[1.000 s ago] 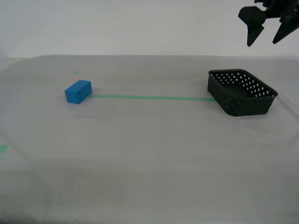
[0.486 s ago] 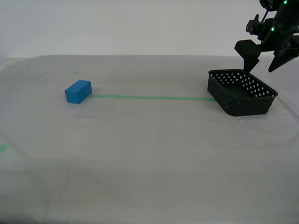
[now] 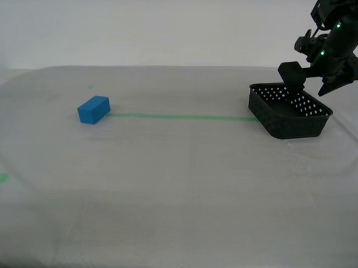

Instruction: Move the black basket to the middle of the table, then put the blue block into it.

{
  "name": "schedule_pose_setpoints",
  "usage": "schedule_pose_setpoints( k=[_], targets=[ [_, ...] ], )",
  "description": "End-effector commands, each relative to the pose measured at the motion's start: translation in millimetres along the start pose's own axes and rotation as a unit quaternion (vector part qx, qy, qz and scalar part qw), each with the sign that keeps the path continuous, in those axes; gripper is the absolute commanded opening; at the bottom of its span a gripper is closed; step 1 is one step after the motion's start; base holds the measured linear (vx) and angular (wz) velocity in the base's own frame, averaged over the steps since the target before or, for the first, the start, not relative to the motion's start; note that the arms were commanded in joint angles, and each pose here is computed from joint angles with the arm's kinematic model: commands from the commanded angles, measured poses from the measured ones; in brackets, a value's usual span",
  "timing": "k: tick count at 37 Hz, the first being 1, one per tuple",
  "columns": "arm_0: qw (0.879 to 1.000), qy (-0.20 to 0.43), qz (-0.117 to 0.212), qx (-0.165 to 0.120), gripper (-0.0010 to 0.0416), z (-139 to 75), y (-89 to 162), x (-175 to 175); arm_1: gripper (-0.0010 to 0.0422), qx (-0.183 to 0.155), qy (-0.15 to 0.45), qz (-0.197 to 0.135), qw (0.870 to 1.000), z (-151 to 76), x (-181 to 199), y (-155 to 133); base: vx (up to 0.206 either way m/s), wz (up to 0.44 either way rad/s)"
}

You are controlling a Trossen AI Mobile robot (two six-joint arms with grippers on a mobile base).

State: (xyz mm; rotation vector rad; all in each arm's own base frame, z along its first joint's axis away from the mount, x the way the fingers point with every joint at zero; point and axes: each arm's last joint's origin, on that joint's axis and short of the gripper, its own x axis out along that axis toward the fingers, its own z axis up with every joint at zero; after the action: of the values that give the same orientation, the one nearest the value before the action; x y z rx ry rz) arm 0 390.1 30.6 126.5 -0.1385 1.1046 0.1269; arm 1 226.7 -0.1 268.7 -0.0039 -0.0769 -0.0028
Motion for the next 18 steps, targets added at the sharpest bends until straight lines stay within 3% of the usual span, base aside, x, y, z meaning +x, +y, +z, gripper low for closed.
schedule_pose_setpoints(
  k=[1, 5, 18],
  targets=[
    [1.0, 0.001, -0.003, 0.016, 0.0393, -3.2, 0.6, 2.0, 0.0, 0.001, -0.003, -0.001, 1.0, 0.9, 0.0, -0.1, 0.0, 0.0],
    [1.0, -0.001, -0.004, 0.03, 0.0393, -6.9, 1.0, 4.5, 0.0, 0.001, -0.003, -0.001, 1.0, 0.7, 0.0, -0.1, 0.0, 0.0],
    [1.0, -0.009, -0.004, 0.029, 0.0393, -8.8, 1.2, 6.4, 0.0, 0.001, -0.003, -0.001, 1.0, 0.7, 0.0, 0.0, 0.0, 0.0]
  ],
)
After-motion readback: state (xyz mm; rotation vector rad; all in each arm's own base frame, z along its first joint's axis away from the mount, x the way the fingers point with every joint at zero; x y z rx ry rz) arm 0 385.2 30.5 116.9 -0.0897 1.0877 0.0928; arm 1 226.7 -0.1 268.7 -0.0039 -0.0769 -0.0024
